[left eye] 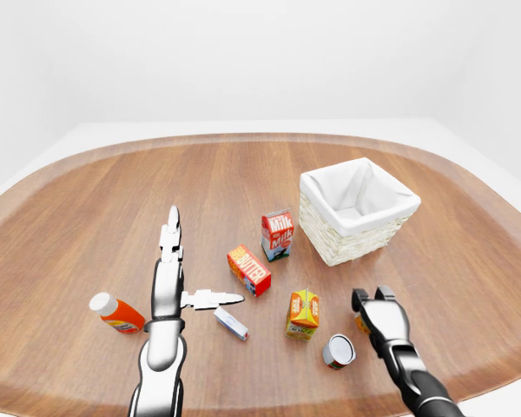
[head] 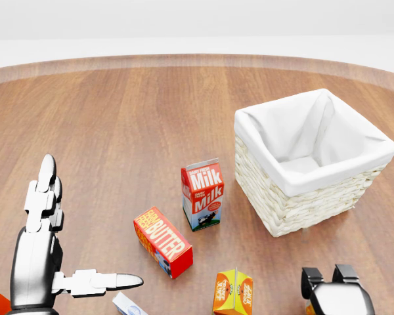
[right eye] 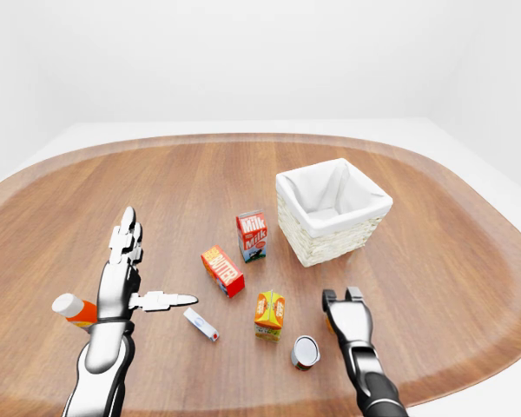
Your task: Pick up the alphabet soup and the tomato sauce, and put them in the basket.
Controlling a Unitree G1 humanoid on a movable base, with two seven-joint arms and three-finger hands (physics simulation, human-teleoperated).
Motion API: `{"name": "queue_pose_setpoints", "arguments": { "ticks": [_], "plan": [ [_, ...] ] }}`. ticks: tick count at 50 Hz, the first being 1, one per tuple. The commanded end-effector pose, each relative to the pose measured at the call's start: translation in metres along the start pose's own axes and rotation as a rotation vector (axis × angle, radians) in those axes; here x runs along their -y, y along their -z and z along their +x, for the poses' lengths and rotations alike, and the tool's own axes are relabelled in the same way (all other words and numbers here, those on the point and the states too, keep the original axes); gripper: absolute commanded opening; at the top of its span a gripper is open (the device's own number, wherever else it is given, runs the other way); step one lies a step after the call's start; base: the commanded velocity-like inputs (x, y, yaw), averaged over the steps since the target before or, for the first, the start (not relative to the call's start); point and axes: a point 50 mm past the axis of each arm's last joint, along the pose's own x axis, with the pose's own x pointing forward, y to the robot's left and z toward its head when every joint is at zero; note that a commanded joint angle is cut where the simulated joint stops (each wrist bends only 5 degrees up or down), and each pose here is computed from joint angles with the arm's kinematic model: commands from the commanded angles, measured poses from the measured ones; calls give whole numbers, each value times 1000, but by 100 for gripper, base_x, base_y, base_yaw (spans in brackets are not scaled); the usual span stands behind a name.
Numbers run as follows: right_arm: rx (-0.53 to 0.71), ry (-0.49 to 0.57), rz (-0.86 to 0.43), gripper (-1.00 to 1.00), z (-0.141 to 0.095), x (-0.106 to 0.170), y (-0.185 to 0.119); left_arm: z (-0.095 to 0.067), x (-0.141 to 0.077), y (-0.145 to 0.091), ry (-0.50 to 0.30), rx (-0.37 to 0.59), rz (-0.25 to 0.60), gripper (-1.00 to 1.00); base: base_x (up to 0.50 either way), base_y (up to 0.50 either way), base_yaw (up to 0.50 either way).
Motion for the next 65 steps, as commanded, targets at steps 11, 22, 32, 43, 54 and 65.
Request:
{"name": "queue_pose_setpoints", "arguments": {
  "ticks": [11, 22, 32, 43, 54, 65],
  "plan": [
    [-54, 255, 128, -100, -18, 51, 3, 0, 0, 1, -3, -5, -4, 100, 0, 0, 0],
    [-104, 313, 201, -100, -27, 75, 8, 0, 0, 0, -3, -1, -5, 100, 0, 0, 0],
    [-146, 390, 299, -100, -33, 98, 13, 0, 0, 0, -2, -2, -6, 100, 0, 0, 0],
    [-172, 456, 389, -100, -37, 115, 18, -1, 0, 1, -2, -4, -6, 100, 0, 0, 0],
    [-180, 514, 480, -100, -42, 130, 20, 0, 0, 0, -2, 1, -7, 100, 0, 0, 0],
    [-167, 595, 584, -100, -47, 149, 21, 0, 0, 0, -2, 0, -7, 100, 0, 0, 0]
  ]
}}
